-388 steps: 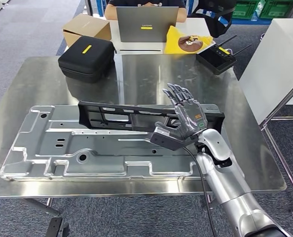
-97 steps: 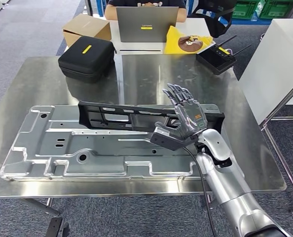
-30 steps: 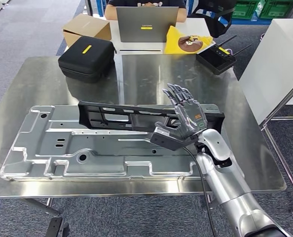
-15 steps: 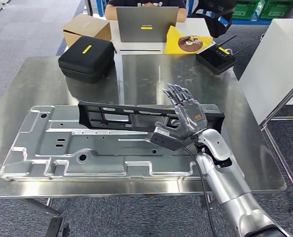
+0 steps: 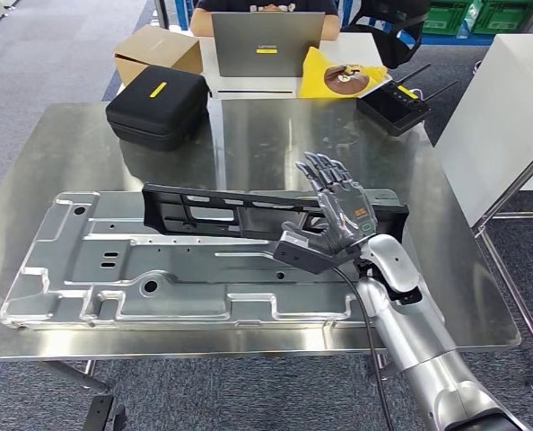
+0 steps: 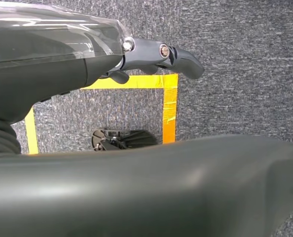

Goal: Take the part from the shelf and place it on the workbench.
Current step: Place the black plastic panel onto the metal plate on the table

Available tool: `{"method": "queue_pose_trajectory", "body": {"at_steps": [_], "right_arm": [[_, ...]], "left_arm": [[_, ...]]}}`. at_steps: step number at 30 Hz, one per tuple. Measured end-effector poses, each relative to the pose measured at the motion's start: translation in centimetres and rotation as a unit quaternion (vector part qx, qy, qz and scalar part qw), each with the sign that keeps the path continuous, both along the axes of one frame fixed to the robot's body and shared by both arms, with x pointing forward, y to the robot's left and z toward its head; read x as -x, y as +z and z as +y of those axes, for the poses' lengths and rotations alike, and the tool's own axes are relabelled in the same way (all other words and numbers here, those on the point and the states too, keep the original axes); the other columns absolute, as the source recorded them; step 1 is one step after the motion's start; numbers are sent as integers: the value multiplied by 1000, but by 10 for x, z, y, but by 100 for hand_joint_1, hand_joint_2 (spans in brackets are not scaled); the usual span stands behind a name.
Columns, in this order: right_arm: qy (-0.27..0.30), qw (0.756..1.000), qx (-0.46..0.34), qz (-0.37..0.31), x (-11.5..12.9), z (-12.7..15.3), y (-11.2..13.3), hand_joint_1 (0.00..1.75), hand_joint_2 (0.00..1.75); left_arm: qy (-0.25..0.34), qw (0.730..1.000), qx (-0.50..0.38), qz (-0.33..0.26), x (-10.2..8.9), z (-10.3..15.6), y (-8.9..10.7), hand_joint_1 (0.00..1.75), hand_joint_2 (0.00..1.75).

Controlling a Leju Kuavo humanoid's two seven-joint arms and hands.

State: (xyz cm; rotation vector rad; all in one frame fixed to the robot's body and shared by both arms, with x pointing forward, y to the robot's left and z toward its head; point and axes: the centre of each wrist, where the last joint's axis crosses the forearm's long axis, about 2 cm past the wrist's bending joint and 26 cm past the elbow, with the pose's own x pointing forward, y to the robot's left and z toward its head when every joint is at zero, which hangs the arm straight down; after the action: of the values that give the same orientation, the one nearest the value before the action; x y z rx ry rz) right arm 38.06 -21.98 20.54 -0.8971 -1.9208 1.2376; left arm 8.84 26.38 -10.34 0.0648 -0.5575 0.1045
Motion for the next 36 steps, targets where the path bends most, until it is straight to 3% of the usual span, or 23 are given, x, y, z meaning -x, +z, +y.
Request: {"method": "queue_pose_trajectory", "body": {"at_steps": [36], "right_arm": [[0,1000,0,0,0,0,0,0,0]], "left_arm": [[0,1000,0,0,0,0,0,0,0]]}}
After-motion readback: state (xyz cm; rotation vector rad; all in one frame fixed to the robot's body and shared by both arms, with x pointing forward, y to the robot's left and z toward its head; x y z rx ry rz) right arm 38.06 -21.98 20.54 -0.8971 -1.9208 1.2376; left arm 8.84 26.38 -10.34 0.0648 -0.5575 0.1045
